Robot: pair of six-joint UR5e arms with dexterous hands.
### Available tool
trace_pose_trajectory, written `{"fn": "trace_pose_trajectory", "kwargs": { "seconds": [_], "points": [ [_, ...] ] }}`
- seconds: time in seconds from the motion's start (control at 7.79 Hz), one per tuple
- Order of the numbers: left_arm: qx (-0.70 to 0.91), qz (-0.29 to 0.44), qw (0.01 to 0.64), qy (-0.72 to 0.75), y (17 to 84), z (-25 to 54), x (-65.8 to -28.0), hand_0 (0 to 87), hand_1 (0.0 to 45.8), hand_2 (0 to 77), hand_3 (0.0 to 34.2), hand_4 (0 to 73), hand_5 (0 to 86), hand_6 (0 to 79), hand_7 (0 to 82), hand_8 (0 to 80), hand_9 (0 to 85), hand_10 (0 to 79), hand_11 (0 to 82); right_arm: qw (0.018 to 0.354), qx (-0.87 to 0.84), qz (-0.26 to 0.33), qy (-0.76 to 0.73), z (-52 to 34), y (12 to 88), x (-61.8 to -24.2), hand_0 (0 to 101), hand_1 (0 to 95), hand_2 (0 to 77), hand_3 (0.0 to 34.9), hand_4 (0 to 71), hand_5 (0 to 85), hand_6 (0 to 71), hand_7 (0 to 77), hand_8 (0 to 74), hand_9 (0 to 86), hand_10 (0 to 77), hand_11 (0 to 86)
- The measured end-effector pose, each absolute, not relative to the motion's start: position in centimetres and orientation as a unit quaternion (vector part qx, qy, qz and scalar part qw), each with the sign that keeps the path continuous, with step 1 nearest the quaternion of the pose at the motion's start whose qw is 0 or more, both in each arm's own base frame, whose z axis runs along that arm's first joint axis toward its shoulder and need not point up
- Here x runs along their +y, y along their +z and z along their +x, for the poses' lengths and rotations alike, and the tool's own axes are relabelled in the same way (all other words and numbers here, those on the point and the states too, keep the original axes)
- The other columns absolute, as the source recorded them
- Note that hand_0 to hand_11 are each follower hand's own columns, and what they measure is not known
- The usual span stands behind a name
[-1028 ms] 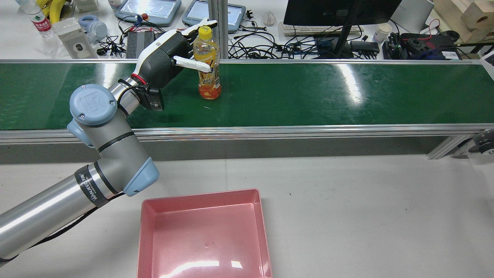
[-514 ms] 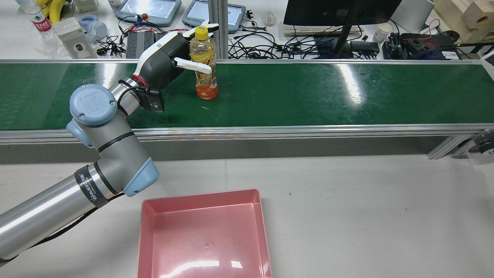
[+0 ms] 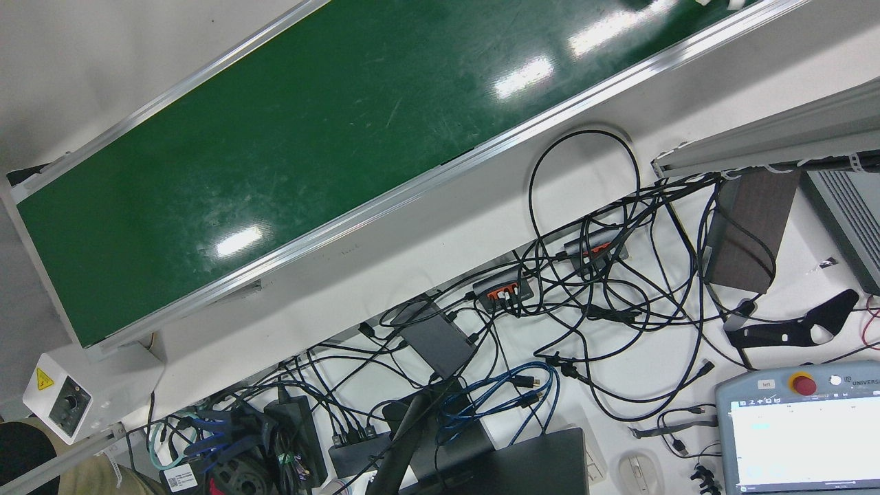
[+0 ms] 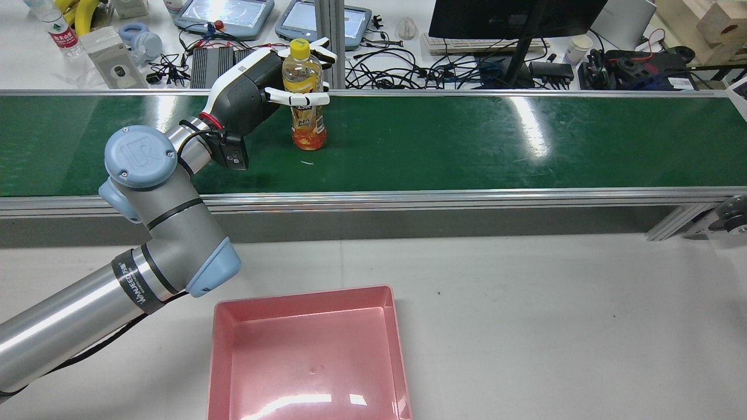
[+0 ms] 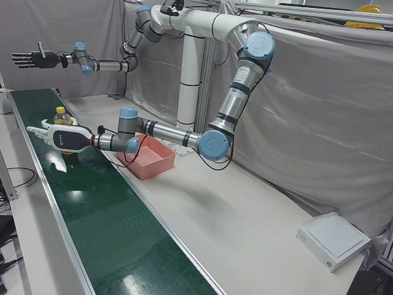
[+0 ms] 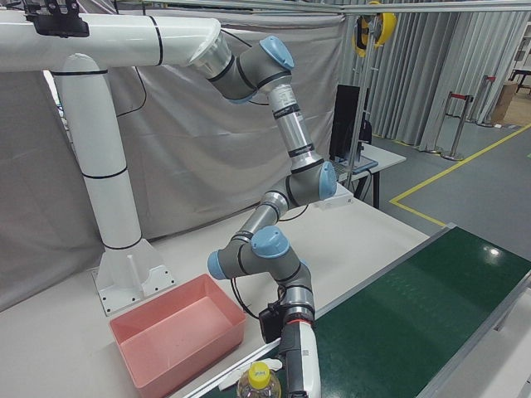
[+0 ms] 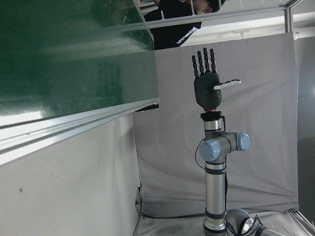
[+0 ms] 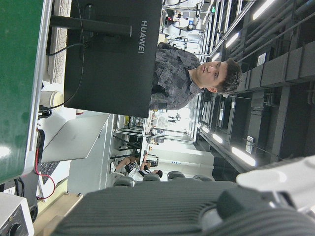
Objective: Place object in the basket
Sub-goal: 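Lift the bottle off the belt and carry it over the pink tray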
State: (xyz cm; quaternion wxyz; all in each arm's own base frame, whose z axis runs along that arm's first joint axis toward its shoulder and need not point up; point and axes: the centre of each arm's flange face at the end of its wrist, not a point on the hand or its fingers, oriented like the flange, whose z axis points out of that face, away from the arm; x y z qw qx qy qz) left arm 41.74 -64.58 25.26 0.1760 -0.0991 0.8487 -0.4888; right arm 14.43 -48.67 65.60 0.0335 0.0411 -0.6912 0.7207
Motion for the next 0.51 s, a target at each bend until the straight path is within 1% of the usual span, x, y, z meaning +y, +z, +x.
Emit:
{"fn": "trace_pose_trajectory", "kwargs": {
  "seconds": [0.13, 0.26, 0.39, 0.51],
  "points": [
    [0.841, -0.097, 0.18, -0.501, 24.6, 41.3, -64.3, 61.9, 16.9, 39.3, 0.0, 50.2, 40.4, 9.8, 8.7, 29.5, 34.9, 33.3, 48.5, 0.033, -0.691, 0.041, 0.721, 14.4, 65.6, -48.7, 0, 0.0, 0.5, 0.1, 0.0, 0.0, 0.0, 0.5, 0.0, 0.0, 0.0, 0.0],
    [0.834, -0.093, 0.185, -0.511, 23.7, 40.8, -64.0, 64.2, 16.9, 39.3, 0.0, 60.5, 39.3, 26.2, 26.7, 56.2, 54.5, 33.3, 48.5, 0.033, -0.691, 0.041, 0.721, 14.4, 65.6, -48.7, 0, 0.0, 0.5, 0.1, 0.0, 0.0, 0.0, 0.5, 0.0, 0.0, 0.0, 0.0],
    [0.831, -0.092, 0.187, -0.515, 23.0, 40.7, -63.9, 63.0, 7.1, 50.2, 0.0, 62.7, 39.8, 61.6, 50.7, 61.6, 56.2, 52.9, 56.7, 0.033, -0.691, 0.041, 0.721, 14.4, 65.6, -48.7, 0, 0.0, 0.5, 0.0, 0.0, 0.0, 0.0, 0.5, 0.0, 0.0, 0.0, 0.0],
    [0.831, -0.093, 0.187, -0.516, 22.5, 40.6, -63.8, 62.1, 7.1, 50.2, 0.0, 63.3, 40.4, 61.6, 50.7, 63.8, 56.7, 52.9, 56.7, 0.033, -0.691, 0.041, 0.721, 14.4, 65.6, -48.7, 0, 0.0, 0.5, 0.1, 0.0, 0.0, 0.0, 0.5, 0.0, 0.0, 0.0, 0.0]
  ]
}}
